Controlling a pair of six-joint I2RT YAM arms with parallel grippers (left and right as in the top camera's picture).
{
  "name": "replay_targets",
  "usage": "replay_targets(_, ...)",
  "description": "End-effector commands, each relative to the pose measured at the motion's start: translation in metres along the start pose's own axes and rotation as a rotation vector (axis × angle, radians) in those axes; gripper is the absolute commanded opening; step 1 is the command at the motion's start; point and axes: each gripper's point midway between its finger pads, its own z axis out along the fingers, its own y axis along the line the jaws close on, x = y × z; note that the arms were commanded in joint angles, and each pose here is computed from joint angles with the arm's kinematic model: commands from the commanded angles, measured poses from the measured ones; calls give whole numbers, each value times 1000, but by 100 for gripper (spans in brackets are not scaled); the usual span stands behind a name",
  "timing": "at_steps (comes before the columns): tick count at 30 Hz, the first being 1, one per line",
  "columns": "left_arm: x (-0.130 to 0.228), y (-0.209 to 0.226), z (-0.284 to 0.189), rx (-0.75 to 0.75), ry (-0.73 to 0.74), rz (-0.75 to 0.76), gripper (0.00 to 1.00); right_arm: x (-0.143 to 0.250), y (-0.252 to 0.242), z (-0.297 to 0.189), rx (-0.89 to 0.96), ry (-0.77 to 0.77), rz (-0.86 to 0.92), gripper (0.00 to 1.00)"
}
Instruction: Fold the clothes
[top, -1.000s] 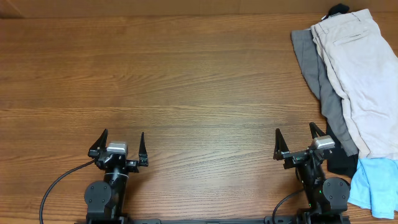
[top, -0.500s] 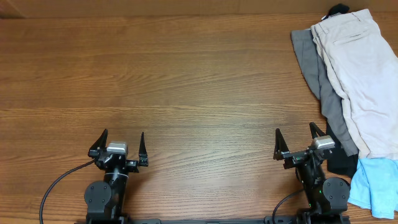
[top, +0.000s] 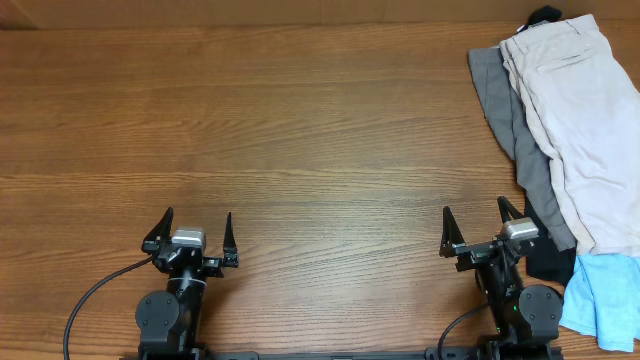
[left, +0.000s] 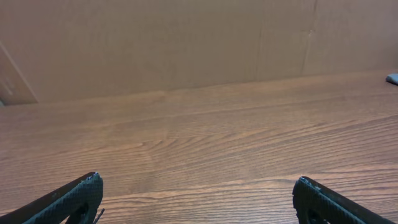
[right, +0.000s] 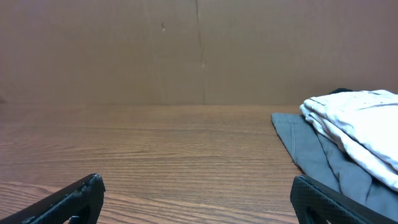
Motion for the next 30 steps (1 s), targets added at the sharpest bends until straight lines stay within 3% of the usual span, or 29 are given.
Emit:
replay_targets(1,0,-1,0,4,-7,6,100,1,-1,0,2,-8,-8,100)
replay_targets(5,0,-1,0,3,-7,-7,100,0,0,0,-3,-9,-1,100)
replay_targets(11,-6,-7,-1,39,-28,-100,100,-15,5,-2,-30,-53,152,100)
replay_targets(15,-38,-33,-10,205,-85,-157,100,-55,16,-11,-79,-107,137,100)
replay_targets(21,-88,-35,-28,233,-159,-138,100,-97,20,-19,-71,-59,136,100)
replay_targets(24,-103,-35,-31,230,-119,-116,100,-119,23,-18,-68,12,151,100)
replay_targets(25,-113,-35,-29,235,-37,-126,100,-142,26,-17,-66,85,167,100)
replay_targets(30,-133,-49,-18,333,129,-160,100,-178,28,-11,-49,227,198,100)
